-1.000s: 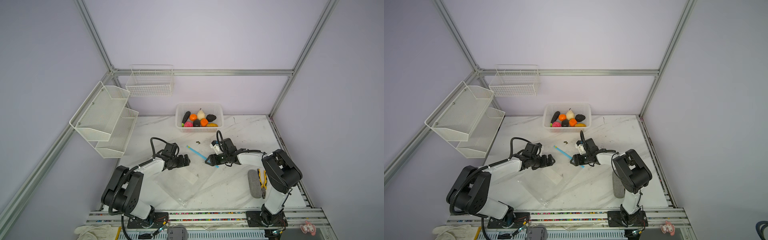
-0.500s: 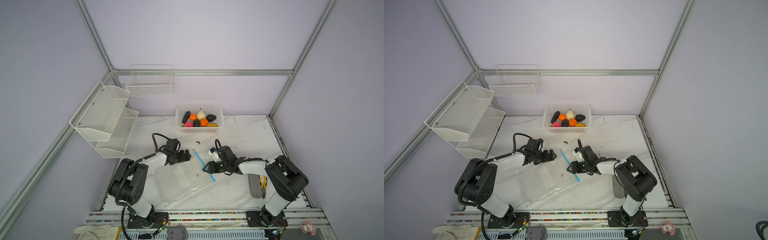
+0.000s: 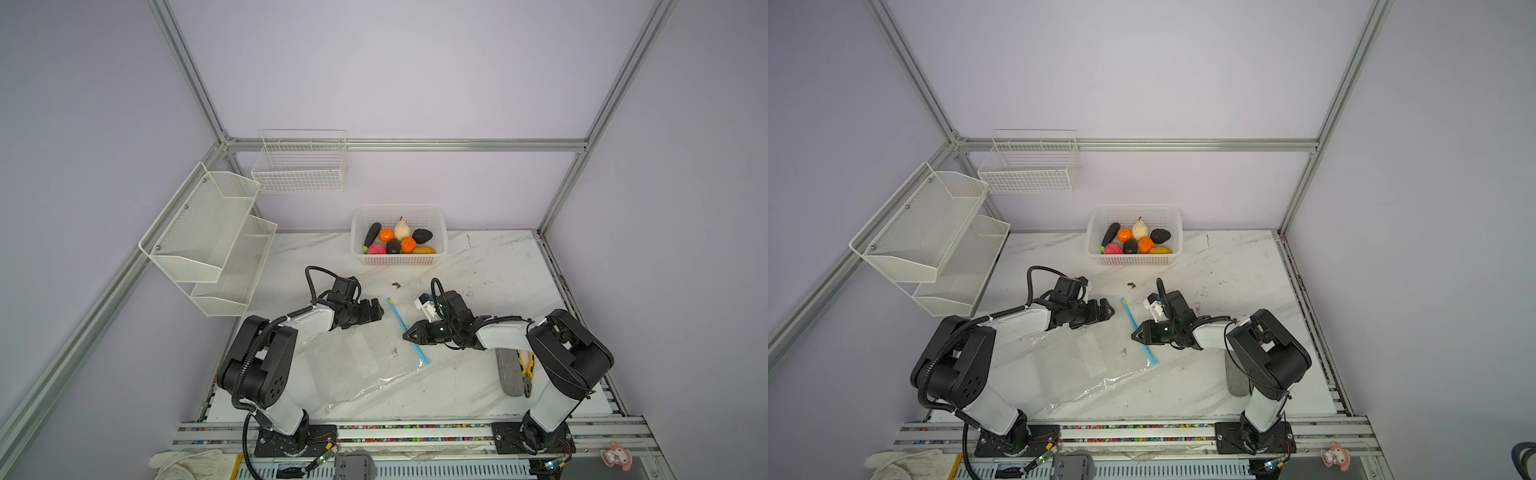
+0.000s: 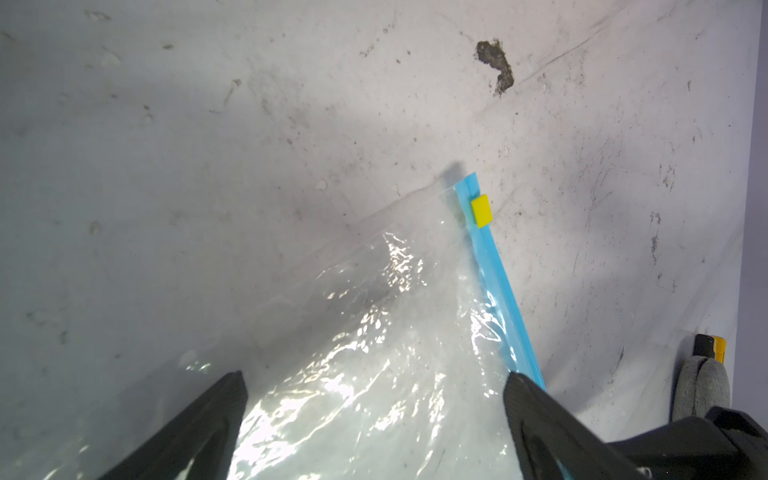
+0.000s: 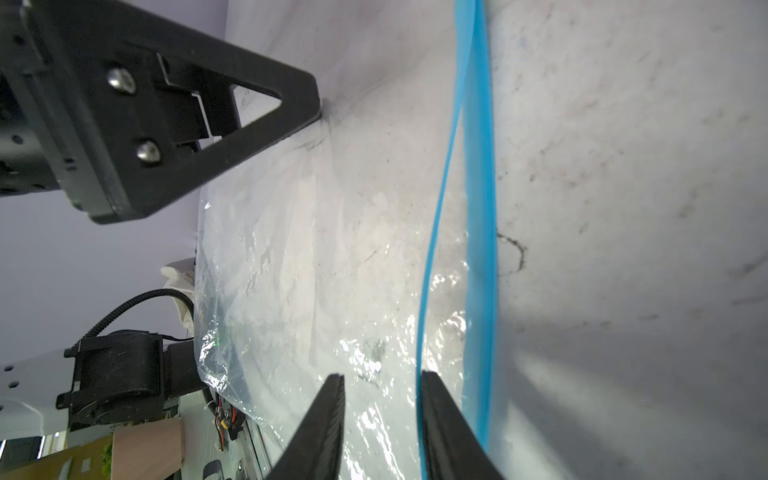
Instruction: Place the food in the zip-top bag and seal the zipper
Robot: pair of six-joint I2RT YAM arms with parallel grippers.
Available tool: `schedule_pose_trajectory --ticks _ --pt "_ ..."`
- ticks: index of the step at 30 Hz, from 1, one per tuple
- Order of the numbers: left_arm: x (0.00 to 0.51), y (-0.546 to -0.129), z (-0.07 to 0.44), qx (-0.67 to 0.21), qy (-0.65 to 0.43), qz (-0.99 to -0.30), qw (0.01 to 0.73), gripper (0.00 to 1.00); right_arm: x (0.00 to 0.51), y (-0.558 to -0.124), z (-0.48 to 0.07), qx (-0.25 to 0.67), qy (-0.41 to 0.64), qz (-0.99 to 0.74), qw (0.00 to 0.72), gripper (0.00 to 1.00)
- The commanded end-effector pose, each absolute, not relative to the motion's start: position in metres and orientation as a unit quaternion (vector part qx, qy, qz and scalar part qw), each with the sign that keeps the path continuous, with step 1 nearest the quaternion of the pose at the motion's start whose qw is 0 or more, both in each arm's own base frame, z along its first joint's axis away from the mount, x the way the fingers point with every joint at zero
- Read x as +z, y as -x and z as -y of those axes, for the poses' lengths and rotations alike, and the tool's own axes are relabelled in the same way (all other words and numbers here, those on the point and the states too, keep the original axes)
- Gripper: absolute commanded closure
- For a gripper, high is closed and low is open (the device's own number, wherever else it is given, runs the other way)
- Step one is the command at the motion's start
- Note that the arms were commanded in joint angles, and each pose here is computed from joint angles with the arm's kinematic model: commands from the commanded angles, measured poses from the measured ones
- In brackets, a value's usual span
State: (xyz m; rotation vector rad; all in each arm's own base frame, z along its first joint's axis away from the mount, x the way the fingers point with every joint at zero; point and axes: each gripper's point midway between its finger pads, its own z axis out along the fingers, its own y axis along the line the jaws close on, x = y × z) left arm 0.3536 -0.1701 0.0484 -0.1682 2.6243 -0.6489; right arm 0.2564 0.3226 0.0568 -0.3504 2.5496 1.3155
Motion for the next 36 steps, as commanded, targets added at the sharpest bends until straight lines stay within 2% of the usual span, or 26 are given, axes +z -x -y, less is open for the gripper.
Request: schedule_pose_trajectory --ticks 1,8,12,15,21,27,30,31,36 --pt "0.042 -0.348 0.177 -0.245 0.061 -0.947 0.201 0.02 0.050 -0.254 -0.324 0.461 0.113 -0.872 0.117 0.71" --pt "0.057 -0.348 0.182 -0.264 0.063 -0.940 0.208 0.02 0.050 -0.254 -0.329 0.469 0.122 -0.865 0.131 0.84" --pt "0.083 -0.351 0.193 -0.290 0.060 -0.928 0.228 0.03 0.067 -0.256 -0.340 0.499 0.122 -0.838 0.182 0.87" --pt "0.104 -0.351 0.204 -0.307 0.053 -0.919 0.242 0.04 0.070 -0.258 -0.346 0.488 0.131 -0.836 0.213 0.90" --pt "0.130 -0.346 0.224 -0.325 0.038 -0.911 0.250 0.09 0.075 -0.267 -0.349 0.433 0.140 -0.840 0.294 0.92" --pt "0.132 -0.337 0.228 -0.319 0.032 -0.916 0.243 0.15 0.100 -0.262 -0.345 0.407 0.153 -0.808 0.397 0.93" --pt "0.134 -0.335 0.230 -0.321 0.032 -0.915 0.244 0.19 0.106 -0.253 -0.347 0.397 0.163 -0.790 0.438 0.98" --pt "0.135 -0.334 0.230 -0.322 0.032 -0.914 0.244 0.20 0.105 -0.249 -0.350 0.395 0.170 -0.785 0.446 1.00" --pt "0.144 -0.333 0.237 -0.332 0.021 -0.910 0.246 0.24 0.095 -0.237 -0.368 0.391 0.198 -0.778 0.449 1.00"
